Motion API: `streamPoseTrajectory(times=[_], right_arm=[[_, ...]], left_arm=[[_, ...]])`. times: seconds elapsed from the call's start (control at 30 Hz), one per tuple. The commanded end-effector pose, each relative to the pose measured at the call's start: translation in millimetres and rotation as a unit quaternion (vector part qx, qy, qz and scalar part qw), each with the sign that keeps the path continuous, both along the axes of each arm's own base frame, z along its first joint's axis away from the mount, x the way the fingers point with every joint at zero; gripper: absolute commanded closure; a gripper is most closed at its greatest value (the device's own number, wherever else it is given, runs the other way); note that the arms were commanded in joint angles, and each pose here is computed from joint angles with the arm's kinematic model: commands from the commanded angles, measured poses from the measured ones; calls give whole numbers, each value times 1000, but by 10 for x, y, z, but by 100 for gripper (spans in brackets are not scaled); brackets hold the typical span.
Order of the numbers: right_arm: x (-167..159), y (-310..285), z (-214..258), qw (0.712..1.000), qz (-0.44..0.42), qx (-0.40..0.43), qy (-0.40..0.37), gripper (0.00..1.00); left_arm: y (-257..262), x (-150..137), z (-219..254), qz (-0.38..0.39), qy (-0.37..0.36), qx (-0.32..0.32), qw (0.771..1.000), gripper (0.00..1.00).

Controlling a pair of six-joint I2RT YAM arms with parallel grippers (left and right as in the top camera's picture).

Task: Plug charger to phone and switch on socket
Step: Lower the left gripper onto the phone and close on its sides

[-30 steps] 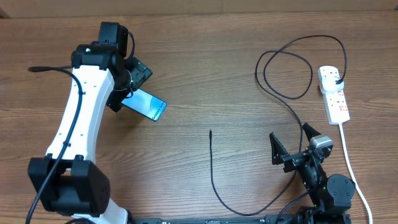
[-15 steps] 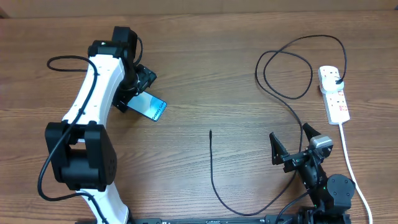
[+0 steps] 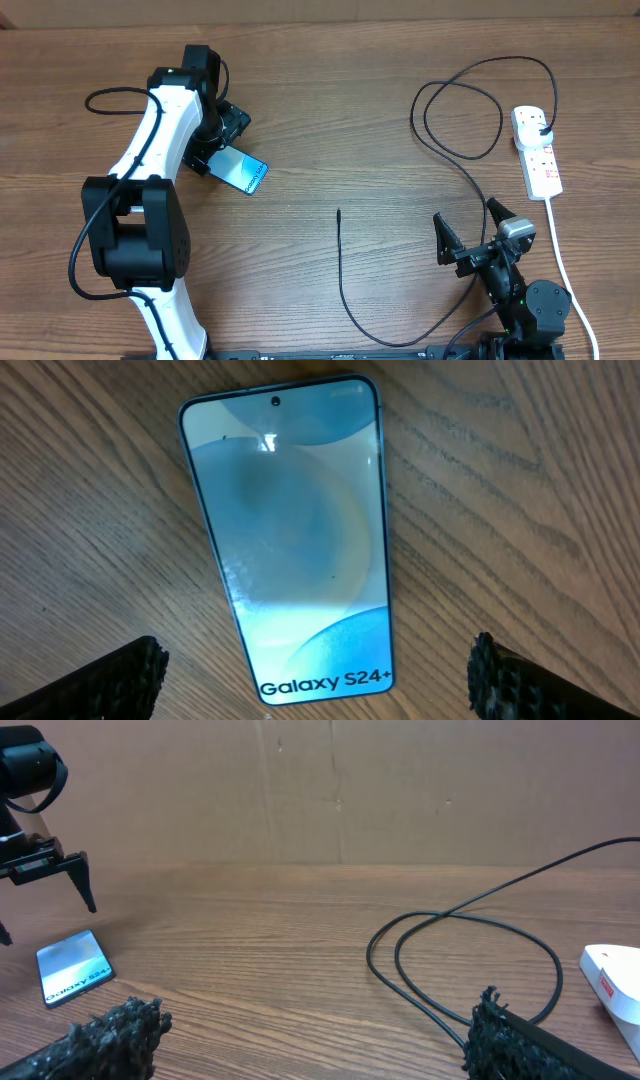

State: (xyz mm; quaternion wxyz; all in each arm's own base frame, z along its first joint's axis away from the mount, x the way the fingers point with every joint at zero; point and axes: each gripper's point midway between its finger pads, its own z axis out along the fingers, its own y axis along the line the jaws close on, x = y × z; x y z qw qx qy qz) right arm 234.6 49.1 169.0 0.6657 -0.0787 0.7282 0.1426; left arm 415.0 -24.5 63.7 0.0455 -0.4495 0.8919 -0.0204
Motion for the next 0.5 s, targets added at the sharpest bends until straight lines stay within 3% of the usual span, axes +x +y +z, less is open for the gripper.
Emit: streamPoseTrajectory(times=[0.0,0.47], right_arm=[[-4,1,26,1000,-1,-1,-7,0],[-4,1,26,1000,-1,-1,-7,0]], left_arm=[[15,59,22,9,-7,-1,1000,0],[-6,-22,-361,9,41,-5,999,0]])
